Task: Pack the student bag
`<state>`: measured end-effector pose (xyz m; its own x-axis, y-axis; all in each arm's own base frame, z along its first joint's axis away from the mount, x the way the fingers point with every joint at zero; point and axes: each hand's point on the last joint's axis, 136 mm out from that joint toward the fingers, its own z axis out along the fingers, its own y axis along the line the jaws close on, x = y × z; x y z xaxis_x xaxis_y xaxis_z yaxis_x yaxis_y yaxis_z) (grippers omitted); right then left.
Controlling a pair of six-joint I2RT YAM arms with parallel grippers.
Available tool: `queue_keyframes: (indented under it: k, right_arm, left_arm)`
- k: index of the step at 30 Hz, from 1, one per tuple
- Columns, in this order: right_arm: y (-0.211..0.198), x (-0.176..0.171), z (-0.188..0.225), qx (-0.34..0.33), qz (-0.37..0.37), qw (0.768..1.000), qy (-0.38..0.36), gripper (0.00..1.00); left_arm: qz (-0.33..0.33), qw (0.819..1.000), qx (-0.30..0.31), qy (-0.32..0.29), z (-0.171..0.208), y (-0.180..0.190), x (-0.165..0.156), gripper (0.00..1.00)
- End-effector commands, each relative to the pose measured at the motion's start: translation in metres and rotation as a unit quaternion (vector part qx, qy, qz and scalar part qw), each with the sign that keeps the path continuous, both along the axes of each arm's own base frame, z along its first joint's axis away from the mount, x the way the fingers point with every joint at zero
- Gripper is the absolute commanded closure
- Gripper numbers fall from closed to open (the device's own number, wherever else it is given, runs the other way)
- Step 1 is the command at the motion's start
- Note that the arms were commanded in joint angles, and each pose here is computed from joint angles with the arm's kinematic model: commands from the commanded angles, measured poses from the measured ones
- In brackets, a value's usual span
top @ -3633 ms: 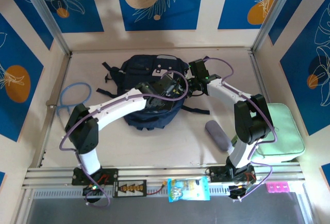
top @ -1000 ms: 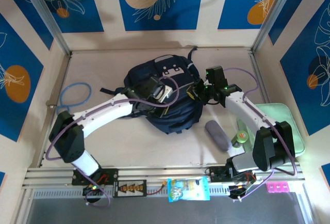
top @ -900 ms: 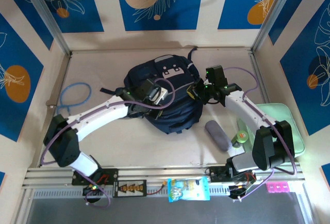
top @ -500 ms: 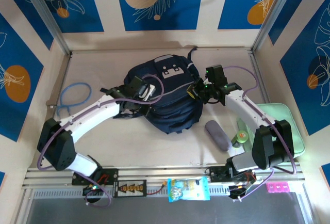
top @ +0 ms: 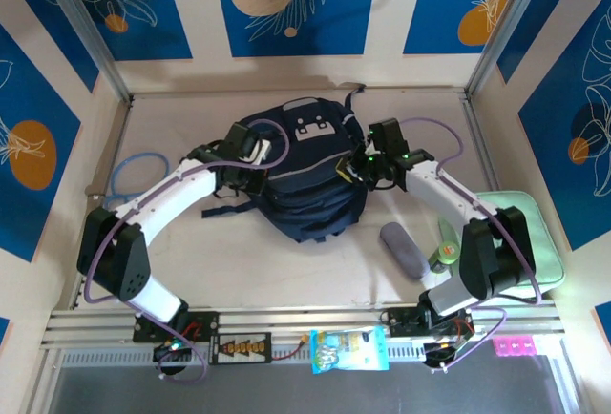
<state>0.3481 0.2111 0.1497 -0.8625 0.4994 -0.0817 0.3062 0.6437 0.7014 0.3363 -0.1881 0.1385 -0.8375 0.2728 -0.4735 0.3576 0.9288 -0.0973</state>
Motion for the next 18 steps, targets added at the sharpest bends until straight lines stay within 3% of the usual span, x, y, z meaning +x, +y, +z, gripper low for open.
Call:
queue_keyframes:
  k: [1,5,9,12,14,18]
  right_arm:
    - [0.029,0.011,0.01,0.018,0.046,0.998,-0.03,0.88]
    - [0.03,0.006,0.017,-0.044,0.069,0.996,-0.045,0.81]
    - [0.006,-0.023,0.021,-0.135,0.088,0.985,-0.062,0.51]
    - [-0.025,-0.043,0.024,-0.195,0.083,0.975,-0.064,0.38]
    - [-0.05,-0.055,0.016,-0.241,0.074,0.966,-0.057,0.36]
    - [-0.114,-0.086,-0.023,-0.32,0.03,0.947,0.019,0.26]
  left_arm:
    - [0.023,1.0,-0.01,-0.018,0.003,0.02,0.011,0.92]
    - [0.037,0.999,-0.023,-0.028,0.013,0.028,0.011,0.53]
    - [0.051,0.996,-0.027,-0.065,0.038,0.04,0.004,0.24]
    - [0.069,0.992,-0.032,-0.104,0.059,0.053,0.0,0.11]
    - [0.086,0.988,-0.034,-0.124,0.071,0.065,-0.002,0.05]
    - [0.106,0.984,-0.053,-0.134,0.088,0.081,-0.005,0.03]
